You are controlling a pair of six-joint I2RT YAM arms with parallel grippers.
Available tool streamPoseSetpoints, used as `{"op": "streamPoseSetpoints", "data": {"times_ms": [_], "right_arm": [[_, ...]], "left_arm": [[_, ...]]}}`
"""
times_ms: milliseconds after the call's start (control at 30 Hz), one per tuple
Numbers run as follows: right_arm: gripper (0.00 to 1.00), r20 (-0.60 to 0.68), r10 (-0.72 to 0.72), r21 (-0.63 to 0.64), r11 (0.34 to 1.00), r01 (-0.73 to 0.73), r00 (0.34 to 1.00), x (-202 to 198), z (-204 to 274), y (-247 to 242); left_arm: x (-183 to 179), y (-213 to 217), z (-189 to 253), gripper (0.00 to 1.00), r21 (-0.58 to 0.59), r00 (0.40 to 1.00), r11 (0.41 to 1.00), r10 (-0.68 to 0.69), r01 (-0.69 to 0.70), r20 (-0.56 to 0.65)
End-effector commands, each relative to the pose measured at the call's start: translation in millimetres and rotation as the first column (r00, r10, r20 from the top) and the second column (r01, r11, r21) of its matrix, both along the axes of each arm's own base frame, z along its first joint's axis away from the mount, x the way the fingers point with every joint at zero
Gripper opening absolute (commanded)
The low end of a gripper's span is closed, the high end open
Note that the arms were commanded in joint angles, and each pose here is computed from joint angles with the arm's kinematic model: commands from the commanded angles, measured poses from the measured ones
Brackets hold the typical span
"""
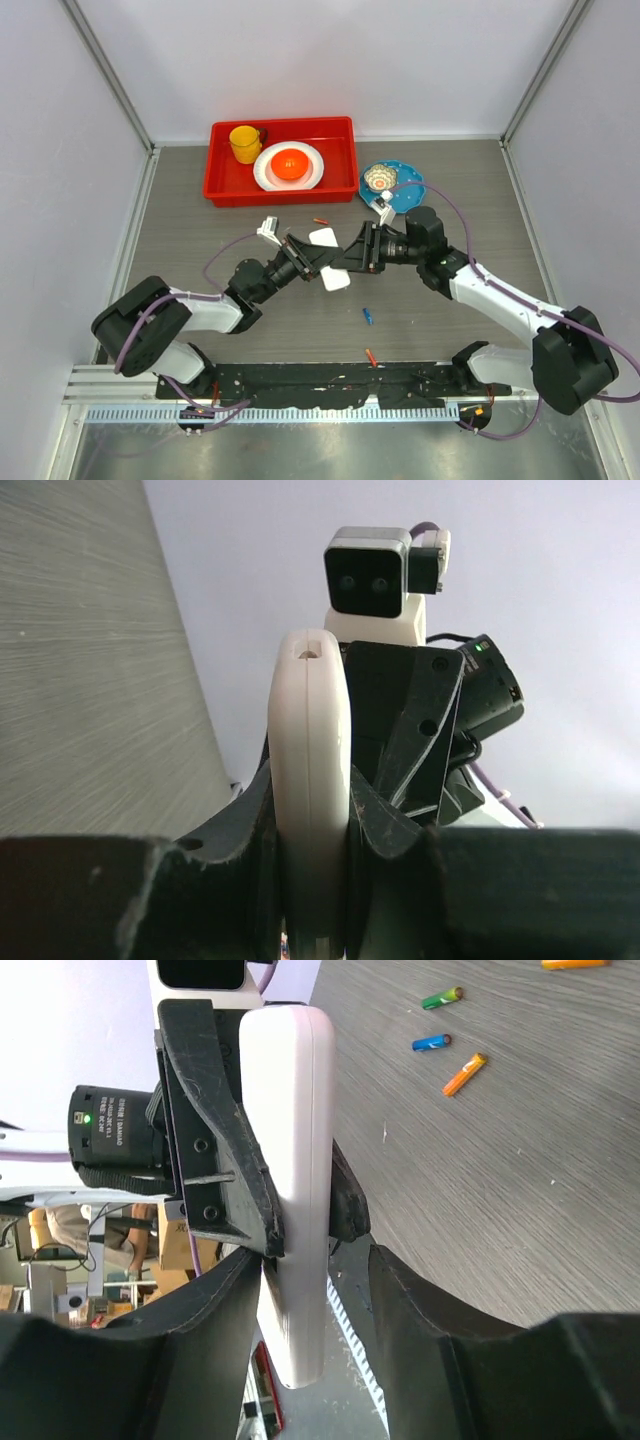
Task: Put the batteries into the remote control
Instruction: Load the battery cover into the remote control.
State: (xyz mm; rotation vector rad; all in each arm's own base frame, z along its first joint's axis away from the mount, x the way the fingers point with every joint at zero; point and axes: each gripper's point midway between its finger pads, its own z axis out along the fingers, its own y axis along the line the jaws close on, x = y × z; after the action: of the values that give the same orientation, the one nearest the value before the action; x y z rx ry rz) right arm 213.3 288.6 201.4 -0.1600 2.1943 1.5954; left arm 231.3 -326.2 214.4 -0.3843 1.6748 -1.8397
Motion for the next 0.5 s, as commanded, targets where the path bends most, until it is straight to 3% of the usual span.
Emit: {"op": "streamPoseSetpoints", "data": {"times_ms": [0, 467], "right_arm": [[0.55, 0.224, -0.085, 0.081, 0.994, 0.069, 0.971, 28, 59, -2], [0.6, 0.23, 0.035, 0.089, 0.994, -0.056, 0.973, -18, 62, -13]], "left_arm": [[-74, -7, 63, 0.0, -0.118, 0.928, 0.949, -0.251, 0.292, 0.274], [-49, 0, 62, 0.0, -0.062, 0.938, 0.972, -0.2, 0.226, 0.284]]}}
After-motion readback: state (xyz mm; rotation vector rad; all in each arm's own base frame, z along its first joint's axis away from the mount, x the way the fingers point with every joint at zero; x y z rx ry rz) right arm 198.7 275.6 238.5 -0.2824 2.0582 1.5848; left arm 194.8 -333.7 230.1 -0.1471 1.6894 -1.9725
